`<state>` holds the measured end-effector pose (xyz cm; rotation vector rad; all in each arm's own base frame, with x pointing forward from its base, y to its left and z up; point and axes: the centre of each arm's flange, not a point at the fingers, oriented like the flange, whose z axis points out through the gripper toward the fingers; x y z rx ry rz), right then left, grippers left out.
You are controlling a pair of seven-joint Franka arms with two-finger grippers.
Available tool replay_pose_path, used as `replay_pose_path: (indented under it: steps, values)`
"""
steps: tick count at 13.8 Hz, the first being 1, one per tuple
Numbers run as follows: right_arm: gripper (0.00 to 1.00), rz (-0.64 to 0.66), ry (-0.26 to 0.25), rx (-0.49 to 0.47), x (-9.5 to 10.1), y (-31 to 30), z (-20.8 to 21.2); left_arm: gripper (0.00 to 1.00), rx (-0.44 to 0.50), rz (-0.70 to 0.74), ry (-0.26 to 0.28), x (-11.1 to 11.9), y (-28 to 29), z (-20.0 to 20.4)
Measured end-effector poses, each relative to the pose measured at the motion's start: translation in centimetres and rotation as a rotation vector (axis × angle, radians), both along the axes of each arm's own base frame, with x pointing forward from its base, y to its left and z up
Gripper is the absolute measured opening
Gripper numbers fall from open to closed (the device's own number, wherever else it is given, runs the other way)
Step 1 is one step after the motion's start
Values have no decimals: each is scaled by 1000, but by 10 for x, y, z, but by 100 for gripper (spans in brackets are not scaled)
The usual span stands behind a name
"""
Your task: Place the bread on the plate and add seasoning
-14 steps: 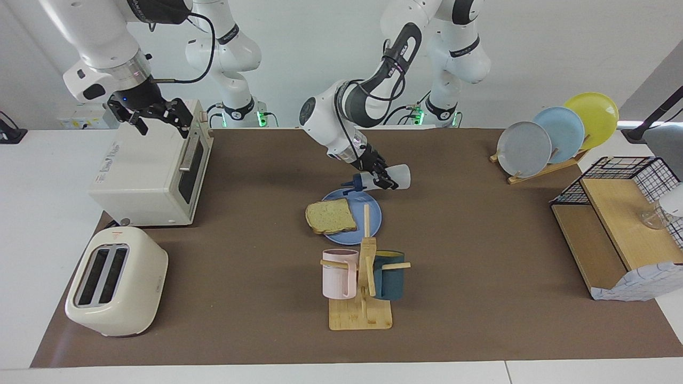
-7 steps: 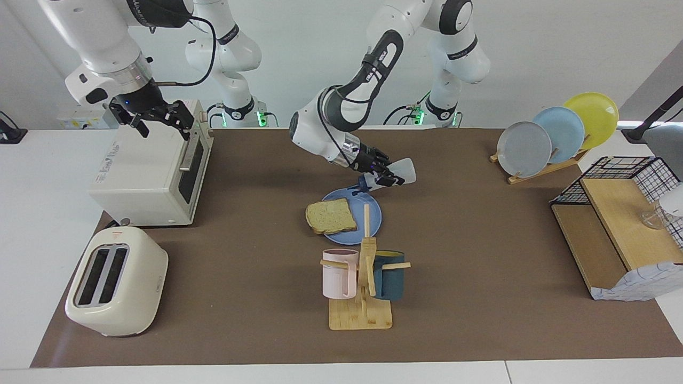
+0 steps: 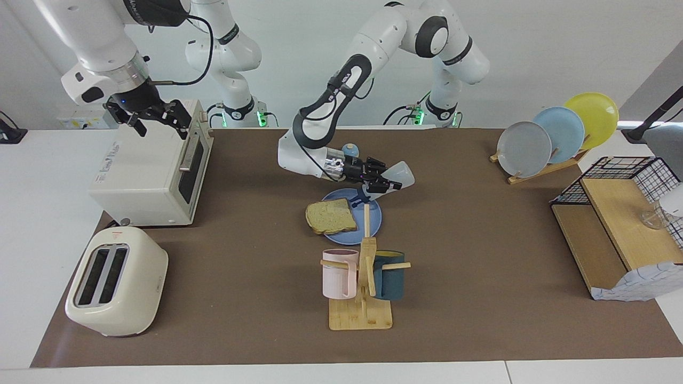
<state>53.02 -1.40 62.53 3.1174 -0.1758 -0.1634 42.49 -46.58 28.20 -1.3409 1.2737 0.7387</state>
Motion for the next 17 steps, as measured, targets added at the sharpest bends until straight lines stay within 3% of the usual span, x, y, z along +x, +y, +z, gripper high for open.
replay_pose_path:
  steps: [7,11,17]
  values:
    - [100,-10,9,1,-1,-5,-1,49,62,-130,-116,9,-19,17]
    - [100,-7,10,1,-1,-4,-3,49,92,-209,-145,4,-32,23]
    - [100,-4,2,6,1,-2,-7,49,175,-272,-136,43,-8,16]
